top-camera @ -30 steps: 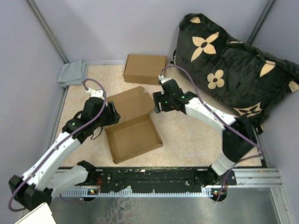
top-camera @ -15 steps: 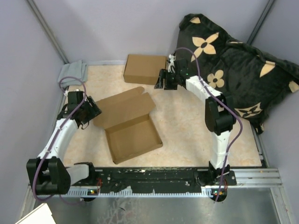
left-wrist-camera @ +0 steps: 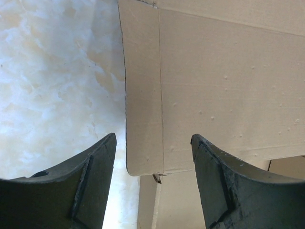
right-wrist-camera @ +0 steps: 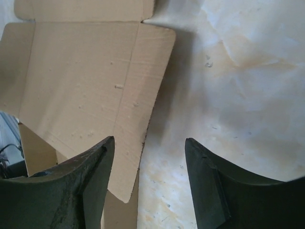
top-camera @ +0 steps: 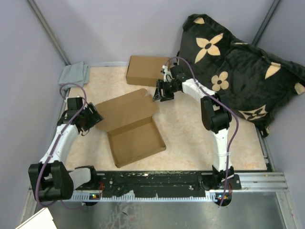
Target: Fold the paper box
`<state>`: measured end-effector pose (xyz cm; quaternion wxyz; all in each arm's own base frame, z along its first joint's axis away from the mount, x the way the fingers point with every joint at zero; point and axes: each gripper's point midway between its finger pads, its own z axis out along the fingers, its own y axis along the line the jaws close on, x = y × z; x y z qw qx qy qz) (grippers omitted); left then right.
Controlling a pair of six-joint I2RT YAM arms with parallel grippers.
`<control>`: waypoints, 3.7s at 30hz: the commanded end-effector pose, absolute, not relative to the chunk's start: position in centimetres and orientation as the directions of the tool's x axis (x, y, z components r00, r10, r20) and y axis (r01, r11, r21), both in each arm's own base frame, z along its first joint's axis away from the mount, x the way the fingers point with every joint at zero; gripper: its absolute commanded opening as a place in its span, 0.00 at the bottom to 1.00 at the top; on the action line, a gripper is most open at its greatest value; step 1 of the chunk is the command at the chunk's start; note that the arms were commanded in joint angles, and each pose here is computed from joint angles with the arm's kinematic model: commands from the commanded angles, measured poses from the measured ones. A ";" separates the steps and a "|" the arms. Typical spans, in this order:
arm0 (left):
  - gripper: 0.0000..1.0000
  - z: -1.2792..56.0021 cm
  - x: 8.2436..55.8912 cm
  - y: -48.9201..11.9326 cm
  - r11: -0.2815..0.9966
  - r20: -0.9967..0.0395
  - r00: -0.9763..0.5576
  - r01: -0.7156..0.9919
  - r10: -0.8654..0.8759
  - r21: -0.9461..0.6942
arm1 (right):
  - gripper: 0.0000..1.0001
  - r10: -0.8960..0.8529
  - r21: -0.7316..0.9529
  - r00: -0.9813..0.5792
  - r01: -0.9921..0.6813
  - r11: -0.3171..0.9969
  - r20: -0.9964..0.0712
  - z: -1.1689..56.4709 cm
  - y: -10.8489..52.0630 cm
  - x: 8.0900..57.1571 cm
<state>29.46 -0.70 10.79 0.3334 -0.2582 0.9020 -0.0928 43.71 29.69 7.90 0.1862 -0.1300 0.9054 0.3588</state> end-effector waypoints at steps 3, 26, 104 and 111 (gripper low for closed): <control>0.71 10.0 30.2 -1.3 0.850 -0.537 -0.661 -0.372 -0.525 -0.373 | 0.53 -0.185 0.623 -0.874 -0.454 0.636 -0.448 8.9 32.3 41.8; 0.41 8.9 32.2 -5.9 0.843 -0.430 -0.789 -0.196 -0.439 -0.500 | 0.00 -0.191 0.408 -0.824 -0.448 0.795 -0.533 10.5 27.4 36.4; 0.45 24.8 36.3 -12.3 0.957 -0.937 -0.348 0.282 0.038 -0.066 | 0.00 -0.028 0.090 -0.301 -0.372 0.924 -0.953 25.3 20.7 38.8; 0.15 24.7 36.6 -13.5 0.940 -0.931 -0.363 0.328 0.031 -0.097 | 0.09 -0.040 0.109 -0.349 -0.398 0.911 -0.936 24.8 21.2 38.1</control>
